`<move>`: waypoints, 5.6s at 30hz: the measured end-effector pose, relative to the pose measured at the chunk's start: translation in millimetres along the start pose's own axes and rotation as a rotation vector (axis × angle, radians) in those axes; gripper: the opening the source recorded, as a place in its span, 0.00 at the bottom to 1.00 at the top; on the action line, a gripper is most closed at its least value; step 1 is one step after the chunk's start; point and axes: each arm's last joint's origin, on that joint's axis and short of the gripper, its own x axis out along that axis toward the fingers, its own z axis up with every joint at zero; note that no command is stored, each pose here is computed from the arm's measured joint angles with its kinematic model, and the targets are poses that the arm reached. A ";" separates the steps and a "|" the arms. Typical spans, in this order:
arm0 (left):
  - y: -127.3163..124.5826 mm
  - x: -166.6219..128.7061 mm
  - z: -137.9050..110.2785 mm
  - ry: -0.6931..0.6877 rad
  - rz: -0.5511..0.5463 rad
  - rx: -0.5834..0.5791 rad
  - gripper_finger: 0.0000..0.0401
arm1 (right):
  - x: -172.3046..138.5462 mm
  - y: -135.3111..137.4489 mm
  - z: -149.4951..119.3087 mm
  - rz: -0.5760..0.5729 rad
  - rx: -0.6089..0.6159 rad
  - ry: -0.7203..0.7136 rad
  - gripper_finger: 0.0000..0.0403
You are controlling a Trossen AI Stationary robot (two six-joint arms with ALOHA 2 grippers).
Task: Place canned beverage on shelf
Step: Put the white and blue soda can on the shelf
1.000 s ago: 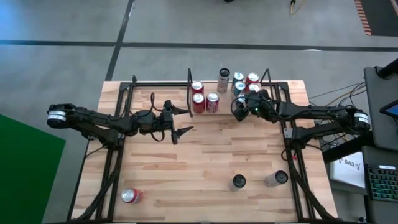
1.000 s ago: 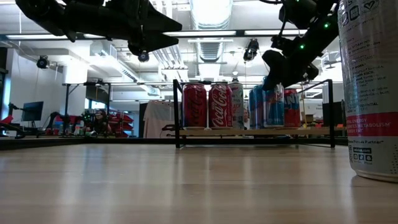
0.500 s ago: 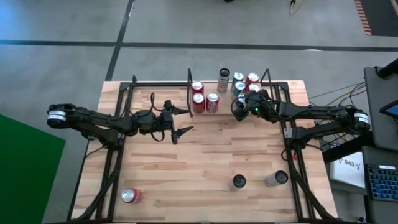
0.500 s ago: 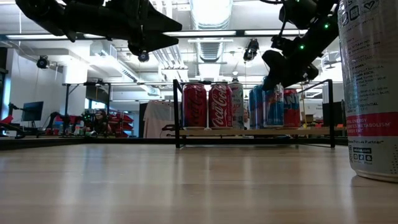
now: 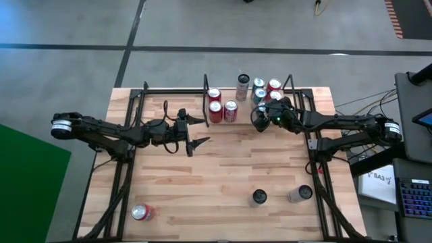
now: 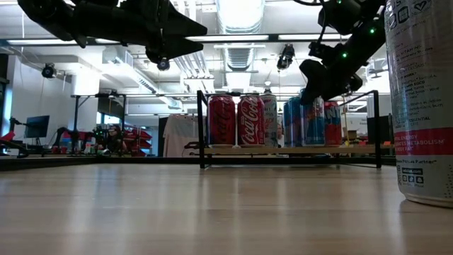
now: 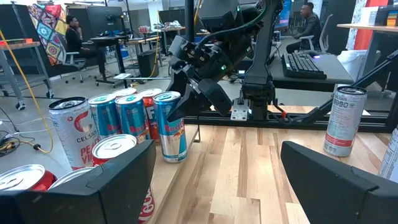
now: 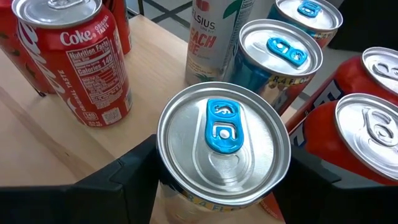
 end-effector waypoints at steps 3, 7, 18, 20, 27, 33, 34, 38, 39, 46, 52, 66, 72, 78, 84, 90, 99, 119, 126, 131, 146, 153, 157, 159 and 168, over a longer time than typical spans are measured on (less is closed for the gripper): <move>0.0 0.0 0.0 0.000 0.000 0.000 0.83 | 0.4 -0.1 -1.4 -0.001 -0.004 0.004 0.61; -0.1 0.0 0.0 0.000 0.000 0.000 0.83 | 0.5 0.0 -1.1 0.000 -0.002 0.000 0.61; 0.0 0.0 0.0 0.000 0.000 0.000 0.83 | 0.8 -0.1 -1.9 0.000 -0.002 0.000 0.61; 0.0 0.0 0.0 0.000 0.000 0.000 0.83 | 0.8 -0.1 -1.9 0.001 -0.002 0.001 0.61; -0.1 0.0 0.0 0.000 0.000 0.000 0.83 | 0.9 -0.1 -2.2 0.002 -0.003 0.002 0.61; 0.0 0.0 0.0 0.000 0.000 0.000 0.83 | 0.9 -0.1 -2.4 0.002 -0.002 0.002 0.67; 0.0 0.0 0.0 0.000 0.000 0.000 0.83 | 0.9 -0.1 -2.4 0.001 -0.003 0.002 0.68; 0.0 0.0 0.0 0.000 0.000 0.000 0.83 | 0.6 -0.1 -1.9 0.003 -0.005 -0.003 0.73; 0.0 0.0 0.0 0.000 0.000 0.000 0.83 | 0.6 -0.1 -1.9 0.002 -0.006 -0.002 0.73; 0.0 0.0 0.0 0.000 0.000 0.000 0.83 | -0.1 0.2 1.0 0.009 -0.023 -0.029 0.77; 0.0 0.0 0.0 0.000 0.000 0.000 0.83 | -5.0 1.2 14.1 0.015 -0.062 -0.062 0.77; 0.0 0.0 0.0 0.000 0.001 -0.001 0.83 | -36.8 1.5 59.9 0.167 -0.019 0.037 0.58; 0.1 0.0 0.1 -0.001 0.001 -0.001 0.83 | -54.0 -0.6 64.2 0.199 -0.054 0.170 0.32; 0.0 0.0 0.2 -0.002 0.001 -0.001 0.83 | -64.2 -2.7 55.7 0.189 -0.079 0.312 0.08; 0.0 0.0 0.4 -0.004 0.000 -0.002 0.83 | -59.5 -5.7 36.4 0.137 -0.084 0.423 0.03; 0.0 0.0 0.9 -0.010 0.000 -0.003 0.83 | -50.5 -4.9 26.4 0.085 -0.105 0.416 0.03; 0.0 0.0 1.0 -0.010 0.001 -0.003 0.83 | -43.4 -1.0 31.0 0.095 -0.160 0.323 0.03; 0.1 0.0 0.9 -0.009 0.001 -0.003 0.83 | -11.0 13.9 23.4 0.010 -0.304 0.367 0.03; 0.0 0.0 0.8 -0.008 0.000 -0.002 0.83 | -11.8 13.4 25.8 -0.002 -0.320 0.339 0.03; 0.1 0.0 0.7 -0.007 0.000 -0.002 0.83 | -11.5 13.8 26.6 0.000 -0.323 0.330 0.03; 0.0 0.0 0.7 -0.007 0.000 -0.002 0.83 | -10.5 15.4 29.5 0.012 -0.321 0.299 0.03; 0.0 0.0 0.7 -0.007 0.000 -0.002 0.83 | -12.0 19.9 29.3 0.166 -0.253 0.334 0.03; 0.1 0.0 0.7 -0.007 0.000 -0.002 0.83 | -10.5 22.3 34.7 0.176 -0.226 0.276 0.03; 0.0 0.0 0.7 -0.007 0.000 -0.002 0.83 | -9.9 23.0 37.1 0.172 -0.224 0.248 0.03; 0.0 0.0 0.5 -0.005 0.000 -0.001 0.83 | -9.6 20.3 37.3 0.084 -0.259 0.228 0.03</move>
